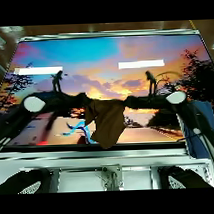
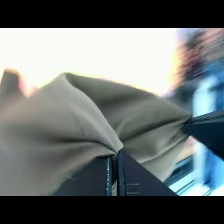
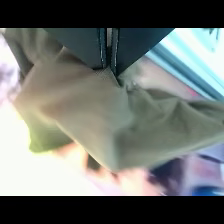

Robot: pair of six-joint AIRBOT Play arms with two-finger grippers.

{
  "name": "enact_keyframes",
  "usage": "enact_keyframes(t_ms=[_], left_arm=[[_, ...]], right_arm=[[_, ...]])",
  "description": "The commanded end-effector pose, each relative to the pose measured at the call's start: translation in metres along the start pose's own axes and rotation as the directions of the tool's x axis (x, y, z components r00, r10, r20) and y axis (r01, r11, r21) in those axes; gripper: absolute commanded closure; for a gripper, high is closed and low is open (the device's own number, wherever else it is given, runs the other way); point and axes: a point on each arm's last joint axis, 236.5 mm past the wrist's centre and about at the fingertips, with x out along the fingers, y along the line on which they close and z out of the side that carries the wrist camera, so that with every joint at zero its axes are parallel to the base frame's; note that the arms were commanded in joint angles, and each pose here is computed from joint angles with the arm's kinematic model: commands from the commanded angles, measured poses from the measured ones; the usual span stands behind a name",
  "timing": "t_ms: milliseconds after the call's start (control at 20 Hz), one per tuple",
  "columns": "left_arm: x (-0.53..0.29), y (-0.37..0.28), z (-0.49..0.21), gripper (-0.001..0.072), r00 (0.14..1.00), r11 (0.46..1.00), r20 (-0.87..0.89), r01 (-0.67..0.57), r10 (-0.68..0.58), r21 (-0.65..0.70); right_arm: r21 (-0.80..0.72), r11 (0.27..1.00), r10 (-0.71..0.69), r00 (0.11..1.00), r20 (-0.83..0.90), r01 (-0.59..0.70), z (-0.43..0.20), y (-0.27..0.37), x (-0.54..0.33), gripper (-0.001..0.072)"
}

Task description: Fold the shirts.

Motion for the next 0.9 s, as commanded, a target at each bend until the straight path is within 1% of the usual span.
enact_keyframes(t_ms=[0, 150, 250, 350, 400, 450, 550, 650, 750, 850], left_arm=[[-0.081, -0.111, 0.082, 0.0661, 0.949, 0.962, 0.25, 0.132, -0.192, 0.239], [-0.172, -0.199, 0.129, 0.066, 0.843, 0.89, 0.407, 0.168, -0.353, 0.423], [-0.219, -0.239, 0.138, 0.0661, 0.781, 0.85, 0.449, 0.189, -0.434, 0.491], [-0.243, -0.258, 0.134, 0.0661, 0.768, 0.822, 0.443, 0.184, -0.462, 0.539], [-0.245, -0.257, 0.127, 0.066, 0.785, 0.813, 0.426, 0.163, -0.45, 0.558], [-0.242, -0.252, 0.12, 0.066, 0.811, 0.81, 0.403, 0.14, -0.424, 0.57], [-0.224, -0.23, 0.097, 0.066, 0.892, 0.803, 0.309, 0.093, -0.33, 0.589], [-0.206, -0.201, 0.074, 0.066, 0.955, 0.8, 0.204, 0.051, -0.214, 0.598], [-0.191, -0.158, 0.059, 0.066, 0.989, 0.829, 0.14, -0.038, -0.049, 0.559], [-0.174, -0.103, 0.046, 0.066, 0.987, 0.851, 0.083, -0.162, 0.139, 0.499]], right_arm=[[-0.322, 0.946, 0.035, 0.974, 0.223, 0.04, 0.073, 0.073, -0.089, 0.065], [-0.517, 0.839, 0.067, 0.911, 0.407, 0.169, 0.114, 0.146, -0.175, 0.065], [-0.577, 0.782, 0.093, 0.871, 0.482, 0.235, 0.124, 0.186, -0.221, 0.065], [-0.615, 0.738, 0.11, 0.85, 0.516, 0.278, 0.123, 0.213, -0.252, 0.065], [-0.624, 0.724, 0.109, 0.843, 0.526, 0.296, 0.12, 0.222, -0.264, 0.065], [-0.629, 0.713, 0.101, 0.842, 0.53, 0.309, 0.116, 0.227, -0.273, 0.065], [-0.633, 0.708, 0.062, 0.865, 0.498, 0.314, 0.104, 0.227, -0.278, 0.065], [-0.634, 0.72, 0.009, 0.911, 0.413, 0.281, 0.083, 0.215, -0.268, 0.065], [-0.603, 0.758, -0.097, 0.957, 0.273, 0.248, 0.06, 0.186, -0.25, 0.0649], [-0.539, 0.819, -0.173, 0.981, 0.092, 0.195, 0.035, 0.156, -0.228, 0.0649]])
